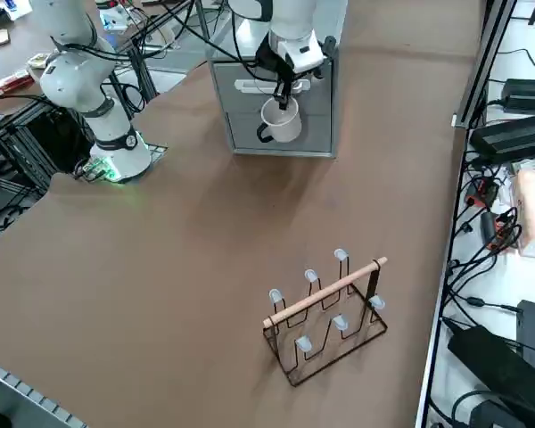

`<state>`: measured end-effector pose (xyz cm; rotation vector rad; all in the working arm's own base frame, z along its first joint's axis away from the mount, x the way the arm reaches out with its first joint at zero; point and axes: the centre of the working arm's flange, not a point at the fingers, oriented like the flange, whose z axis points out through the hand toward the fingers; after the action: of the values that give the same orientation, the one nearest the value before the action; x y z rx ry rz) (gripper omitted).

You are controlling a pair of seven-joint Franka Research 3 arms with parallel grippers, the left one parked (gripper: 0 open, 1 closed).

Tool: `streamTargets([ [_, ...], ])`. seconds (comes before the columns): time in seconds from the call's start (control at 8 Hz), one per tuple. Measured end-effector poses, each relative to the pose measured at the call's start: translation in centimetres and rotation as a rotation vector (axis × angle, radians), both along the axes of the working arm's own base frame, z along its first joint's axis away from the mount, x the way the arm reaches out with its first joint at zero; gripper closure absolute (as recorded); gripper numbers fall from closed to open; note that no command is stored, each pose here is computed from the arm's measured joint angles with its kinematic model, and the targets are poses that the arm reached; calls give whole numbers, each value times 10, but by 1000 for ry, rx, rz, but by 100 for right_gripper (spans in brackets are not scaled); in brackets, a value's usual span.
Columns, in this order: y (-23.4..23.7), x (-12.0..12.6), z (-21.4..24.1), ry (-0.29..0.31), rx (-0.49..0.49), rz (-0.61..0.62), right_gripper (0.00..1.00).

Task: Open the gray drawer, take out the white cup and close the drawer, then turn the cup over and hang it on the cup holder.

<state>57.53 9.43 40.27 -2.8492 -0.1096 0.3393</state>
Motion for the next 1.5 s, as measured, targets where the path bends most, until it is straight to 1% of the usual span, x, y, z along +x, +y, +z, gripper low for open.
streamTargets([
  [0.25, 10, -2, 0, 6, -2, -5, 95],
  [0.62, 10, -2, 0, 9, -6, -18, 95],
  [0.75, 9, 1, 5, -2, -6, -19, 95],
  [0.88, 4, 7, 18, -33, -25, -17, 95],
  [1.12, -35, 23, 51, -91, -80, -51, 95],
  [1.25, -63, 27, 61, -99, -116, -75, 95],
  [1.5, -113, 26, 74, -96, -172, -124, 95],
])
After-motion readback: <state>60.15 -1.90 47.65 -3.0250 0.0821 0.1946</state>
